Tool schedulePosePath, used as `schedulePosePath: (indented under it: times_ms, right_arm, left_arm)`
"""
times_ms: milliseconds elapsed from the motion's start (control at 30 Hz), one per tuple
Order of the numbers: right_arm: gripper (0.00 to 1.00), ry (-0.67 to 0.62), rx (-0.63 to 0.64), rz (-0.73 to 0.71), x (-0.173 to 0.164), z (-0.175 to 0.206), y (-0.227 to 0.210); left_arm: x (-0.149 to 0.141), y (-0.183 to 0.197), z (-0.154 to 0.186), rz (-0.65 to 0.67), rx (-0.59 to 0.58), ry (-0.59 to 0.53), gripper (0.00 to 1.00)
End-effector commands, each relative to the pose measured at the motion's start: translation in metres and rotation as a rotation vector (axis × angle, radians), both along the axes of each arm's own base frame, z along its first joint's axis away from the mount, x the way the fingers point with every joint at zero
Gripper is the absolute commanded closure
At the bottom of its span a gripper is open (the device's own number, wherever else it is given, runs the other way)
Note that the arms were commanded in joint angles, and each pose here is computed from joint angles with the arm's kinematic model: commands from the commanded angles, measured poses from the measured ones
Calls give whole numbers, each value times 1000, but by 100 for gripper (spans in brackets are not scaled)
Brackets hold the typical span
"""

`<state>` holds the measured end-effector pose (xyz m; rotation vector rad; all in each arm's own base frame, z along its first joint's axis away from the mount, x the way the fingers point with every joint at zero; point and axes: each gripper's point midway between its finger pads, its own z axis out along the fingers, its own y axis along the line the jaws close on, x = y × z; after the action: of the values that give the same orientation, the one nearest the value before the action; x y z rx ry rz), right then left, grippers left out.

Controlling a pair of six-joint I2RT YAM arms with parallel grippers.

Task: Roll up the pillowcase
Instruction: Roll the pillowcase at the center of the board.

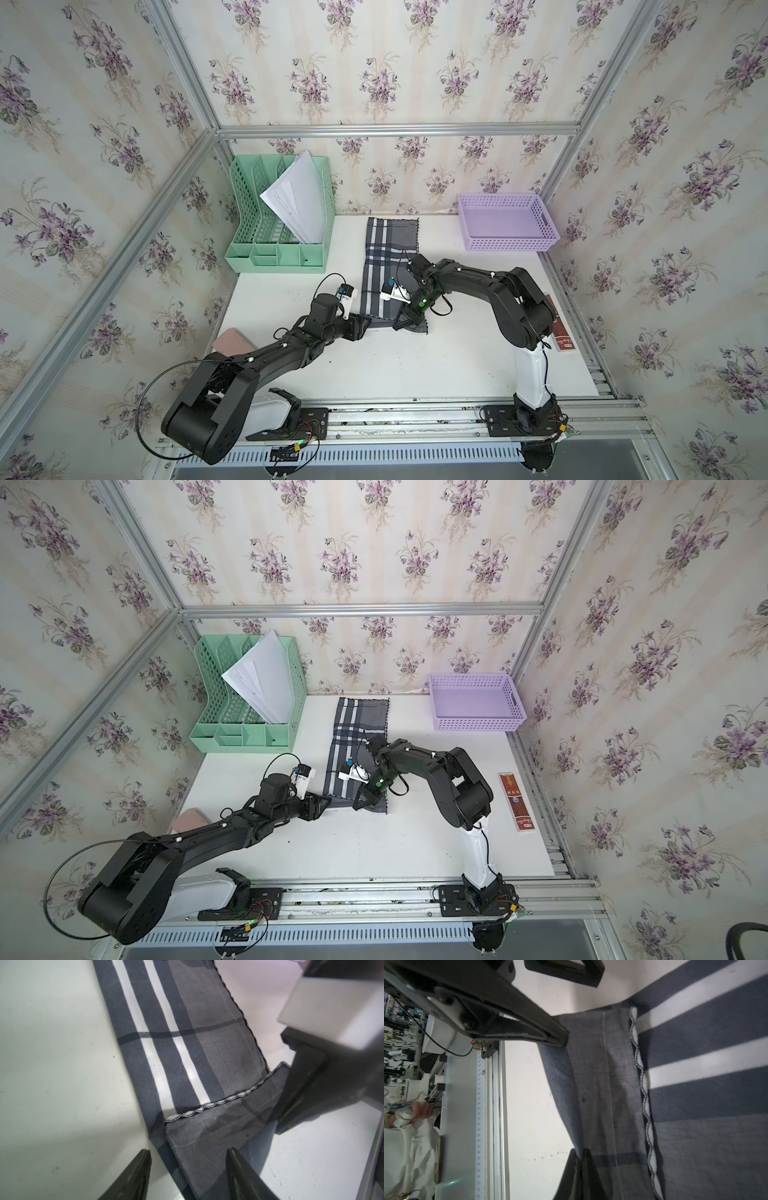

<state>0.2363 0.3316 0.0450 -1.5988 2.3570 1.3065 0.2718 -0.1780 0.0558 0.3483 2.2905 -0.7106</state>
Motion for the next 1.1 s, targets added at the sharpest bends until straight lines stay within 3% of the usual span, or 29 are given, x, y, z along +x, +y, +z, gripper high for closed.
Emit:
schedulePosePath:
  times_ms: [0,267,533,733,1067]
  right_arm:
    - [100,89,28,8,-4,7,-5]
    - [100,177,28,-13,13,6,-1]
    - [100,192,2,-107,52,0,-8]
    - [100,185,-26,-122,61,-9,-6]
    - [100,142,-53,-154,73,-12,-4]
  left_arm:
    - [5,-7,17,-31,-47,-98,31]
    - [6,-12,16,-76,-38,-132,16]
    - [17,-12,16,-72,-11,-173,18]
    - [31,-12,19,-55,16,-206,24]
    - [51,-8,10,-10,69,-200,24]
